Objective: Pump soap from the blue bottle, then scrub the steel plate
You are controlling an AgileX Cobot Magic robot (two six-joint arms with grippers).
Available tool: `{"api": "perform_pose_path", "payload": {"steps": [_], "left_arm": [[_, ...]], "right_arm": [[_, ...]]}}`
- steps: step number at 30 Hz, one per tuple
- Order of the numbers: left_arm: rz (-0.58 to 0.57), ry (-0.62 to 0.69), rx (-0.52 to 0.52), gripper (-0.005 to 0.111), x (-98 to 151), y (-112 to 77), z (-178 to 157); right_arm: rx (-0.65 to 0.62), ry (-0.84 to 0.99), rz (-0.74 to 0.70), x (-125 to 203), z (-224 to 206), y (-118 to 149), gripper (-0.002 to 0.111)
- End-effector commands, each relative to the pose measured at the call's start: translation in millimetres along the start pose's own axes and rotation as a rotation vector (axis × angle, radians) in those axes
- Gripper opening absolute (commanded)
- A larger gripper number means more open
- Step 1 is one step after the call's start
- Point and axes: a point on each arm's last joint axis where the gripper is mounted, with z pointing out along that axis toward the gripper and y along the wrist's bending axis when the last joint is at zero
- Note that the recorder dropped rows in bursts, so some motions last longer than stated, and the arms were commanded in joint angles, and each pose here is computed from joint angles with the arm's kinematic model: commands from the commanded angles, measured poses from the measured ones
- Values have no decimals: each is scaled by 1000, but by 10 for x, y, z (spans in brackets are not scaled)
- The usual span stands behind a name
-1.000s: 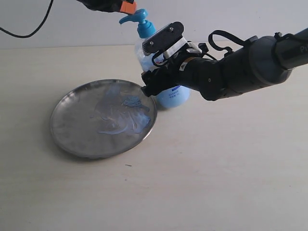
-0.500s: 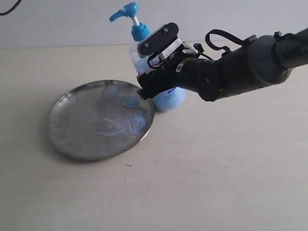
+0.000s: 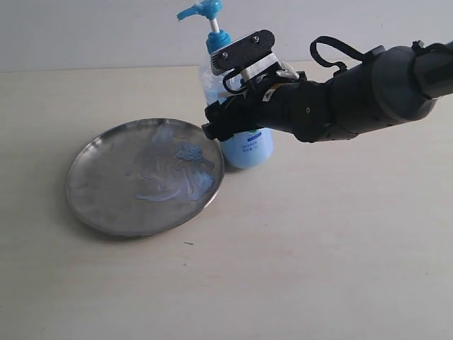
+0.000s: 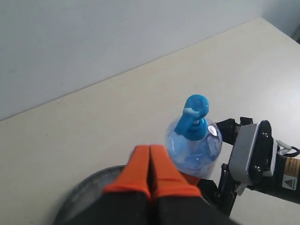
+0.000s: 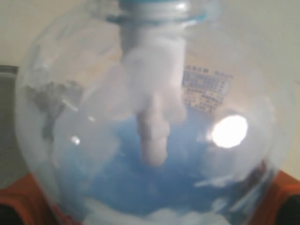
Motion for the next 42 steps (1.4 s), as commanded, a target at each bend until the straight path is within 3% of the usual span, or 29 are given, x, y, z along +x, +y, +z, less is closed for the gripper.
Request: {"api": "perform_pose_path", "payload": {"steps": [1, 17, 29, 37, 42], "left_arm": [[-12, -71, -48, 0, 84, -15, -114], [-33, -160, -131, 0, 374, -66, -326], [-31, -196, -152, 0, 491, -123, -472], [-27, -218, -149, 0, 480, -164, -561], [-27, -220, -145, 0, 480, -176, -580]], "right_arm": [[20, -40, 53, -86, -47, -21, 0], [32, -30, 184, -75, -47, -33, 0], [123, -47, 258, 180, -95, -276, 0], [-30, -147, 254, 150, -119, -149, 0], [-29, -154, 245, 144, -120, -150, 0]]}}
